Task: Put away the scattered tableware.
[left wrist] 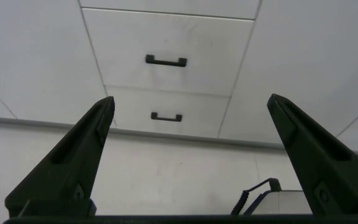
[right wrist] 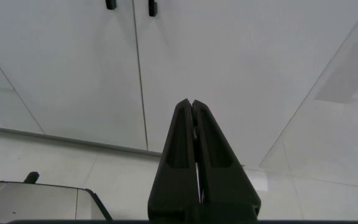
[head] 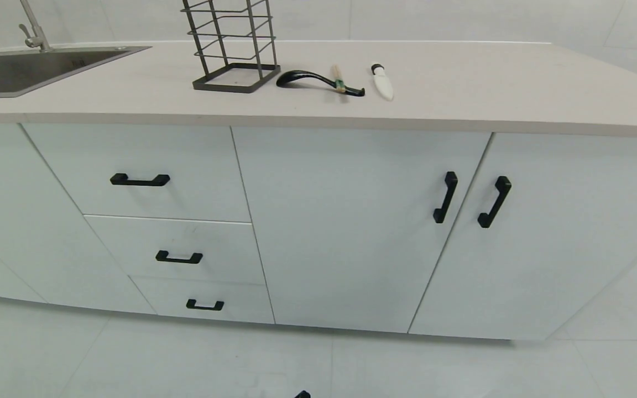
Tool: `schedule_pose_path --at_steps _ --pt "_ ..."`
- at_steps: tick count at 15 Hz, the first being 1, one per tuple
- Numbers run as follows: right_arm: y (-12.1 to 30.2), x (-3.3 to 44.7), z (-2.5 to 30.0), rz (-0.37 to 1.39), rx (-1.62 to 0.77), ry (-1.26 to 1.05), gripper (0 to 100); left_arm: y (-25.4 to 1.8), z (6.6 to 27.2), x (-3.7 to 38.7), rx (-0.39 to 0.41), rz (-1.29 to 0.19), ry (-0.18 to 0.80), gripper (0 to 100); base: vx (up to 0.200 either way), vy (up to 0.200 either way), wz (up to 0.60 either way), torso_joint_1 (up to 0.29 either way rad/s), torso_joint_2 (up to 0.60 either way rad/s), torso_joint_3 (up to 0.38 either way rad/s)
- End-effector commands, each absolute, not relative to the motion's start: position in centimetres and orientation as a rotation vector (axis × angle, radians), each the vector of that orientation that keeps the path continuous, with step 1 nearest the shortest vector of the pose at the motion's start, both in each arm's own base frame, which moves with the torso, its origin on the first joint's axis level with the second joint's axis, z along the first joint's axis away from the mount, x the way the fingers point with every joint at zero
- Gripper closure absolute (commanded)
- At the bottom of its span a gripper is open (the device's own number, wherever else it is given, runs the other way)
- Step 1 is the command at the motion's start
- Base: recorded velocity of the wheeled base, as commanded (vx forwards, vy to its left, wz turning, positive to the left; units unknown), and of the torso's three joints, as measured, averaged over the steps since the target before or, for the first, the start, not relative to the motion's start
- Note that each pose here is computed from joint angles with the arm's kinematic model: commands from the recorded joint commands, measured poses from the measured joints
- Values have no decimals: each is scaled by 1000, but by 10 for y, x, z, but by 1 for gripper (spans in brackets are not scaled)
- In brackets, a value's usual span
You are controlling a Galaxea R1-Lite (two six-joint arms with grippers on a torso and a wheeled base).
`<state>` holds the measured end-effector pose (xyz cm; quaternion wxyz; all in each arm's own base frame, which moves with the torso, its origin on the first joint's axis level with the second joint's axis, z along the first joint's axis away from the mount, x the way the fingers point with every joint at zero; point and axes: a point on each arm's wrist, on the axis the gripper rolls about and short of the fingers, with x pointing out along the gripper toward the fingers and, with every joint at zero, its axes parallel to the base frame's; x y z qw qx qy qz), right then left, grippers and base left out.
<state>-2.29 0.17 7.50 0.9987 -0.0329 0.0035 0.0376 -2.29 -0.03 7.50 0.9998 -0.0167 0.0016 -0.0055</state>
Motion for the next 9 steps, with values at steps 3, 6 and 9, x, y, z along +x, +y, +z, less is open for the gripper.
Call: schedule_pose_path --at_steps 3,6,9 --pt "2 -23 75 76 -65 10 100 0 75 -23 -34 -11 5 0 0 200 0 2 7 2" --pt "2 -23 75 76 -65 10 100 0 75 -23 -34 -11 5 0 0 67 0 2 1 -1" --pt "2 -23 75 76 -65 10 100 0 75 -23 -34 -11 5 0 0 0 0 0 0 0"
